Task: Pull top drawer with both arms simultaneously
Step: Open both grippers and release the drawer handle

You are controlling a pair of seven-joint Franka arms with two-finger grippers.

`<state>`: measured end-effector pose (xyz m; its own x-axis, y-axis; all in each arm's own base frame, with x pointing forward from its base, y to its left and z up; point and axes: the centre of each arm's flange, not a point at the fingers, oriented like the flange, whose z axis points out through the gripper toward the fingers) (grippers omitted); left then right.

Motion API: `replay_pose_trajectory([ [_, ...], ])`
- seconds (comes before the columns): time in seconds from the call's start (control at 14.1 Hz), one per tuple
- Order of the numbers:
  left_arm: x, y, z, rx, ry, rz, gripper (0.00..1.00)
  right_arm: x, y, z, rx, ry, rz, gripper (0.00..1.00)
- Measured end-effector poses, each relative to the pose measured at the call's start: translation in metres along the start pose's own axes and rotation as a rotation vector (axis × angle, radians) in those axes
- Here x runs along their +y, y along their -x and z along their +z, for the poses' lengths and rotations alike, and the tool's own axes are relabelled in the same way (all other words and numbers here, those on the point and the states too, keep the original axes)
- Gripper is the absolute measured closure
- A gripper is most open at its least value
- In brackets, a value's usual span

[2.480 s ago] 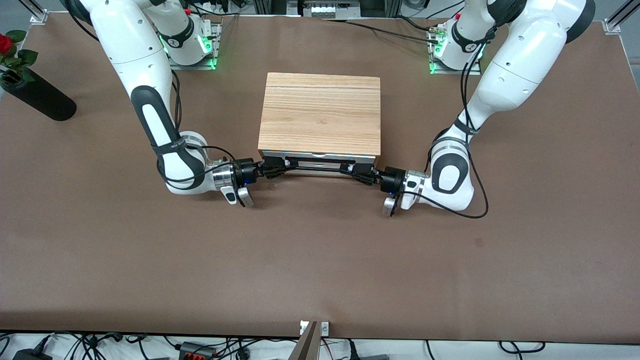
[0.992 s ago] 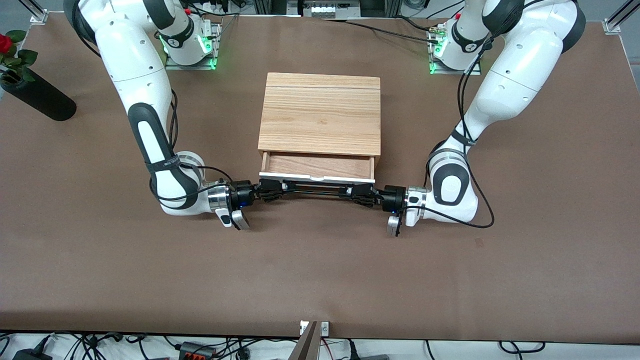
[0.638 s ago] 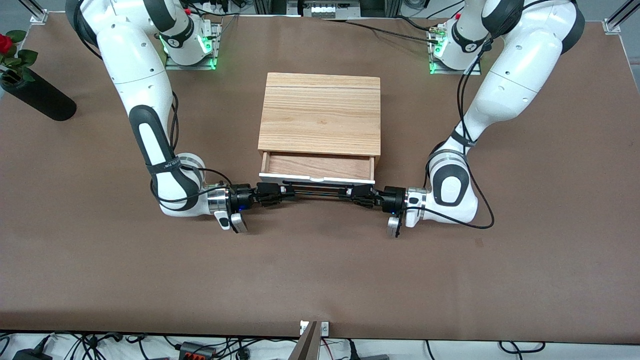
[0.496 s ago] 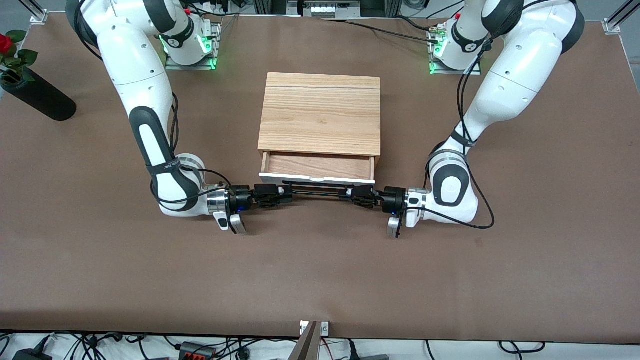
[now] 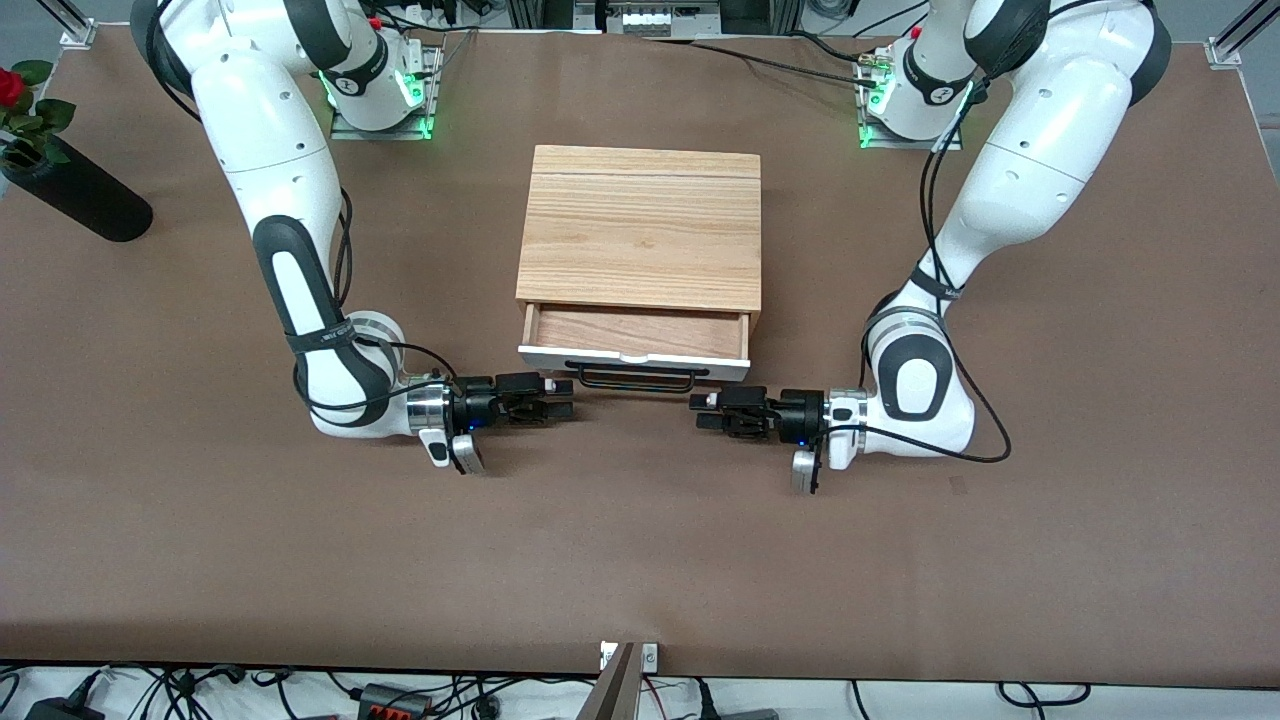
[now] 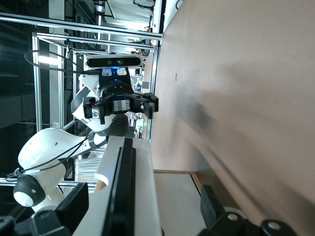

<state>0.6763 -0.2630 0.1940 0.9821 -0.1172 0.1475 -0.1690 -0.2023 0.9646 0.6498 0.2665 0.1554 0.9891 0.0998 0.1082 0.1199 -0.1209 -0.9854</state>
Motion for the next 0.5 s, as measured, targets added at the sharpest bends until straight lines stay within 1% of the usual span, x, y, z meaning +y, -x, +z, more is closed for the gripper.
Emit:
replay_pose_trajectory([
  [0.07, 0.002, -0.004, -0.005, -0.013, -0.022, 0.025, 0.04, -0.006, -0.003, -0.001, 0.005, 0.003, -0.010, 0.00],
  [0.14, 0.004, -0.008, -0.011, -0.027, -0.048, 0.051, 0.00, -0.011, -0.006, -0.003, 0.011, 0.009, -0.010, 0.00],
  [0.21, 0.005, -0.013, -0.019, -0.038, -0.078, 0.075, 0.00, -0.016, -0.009, -0.006, 0.011, 0.021, 0.001, 0.00],
  [0.28, 0.004, -0.018, -0.029, -0.044, -0.109, 0.096, 0.00, -0.022, -0.011, -0.010, 0.000, 0.042, 0.010, 0.00],
  [0.35, 0.004, -0.023, -0.040, -0.045, -0.139, 0.115, 0.00, -0.028, -0.013, -0.016, -0.020, 0.074, 0.017, 0.00],
  [0.5, 0.006, -0.032, -0.062, -0.053, -0.198, 0.153, 0.00, -0.040, -0.016, -0.032, -0.075, 0.170, 0.030, 0.00],
])
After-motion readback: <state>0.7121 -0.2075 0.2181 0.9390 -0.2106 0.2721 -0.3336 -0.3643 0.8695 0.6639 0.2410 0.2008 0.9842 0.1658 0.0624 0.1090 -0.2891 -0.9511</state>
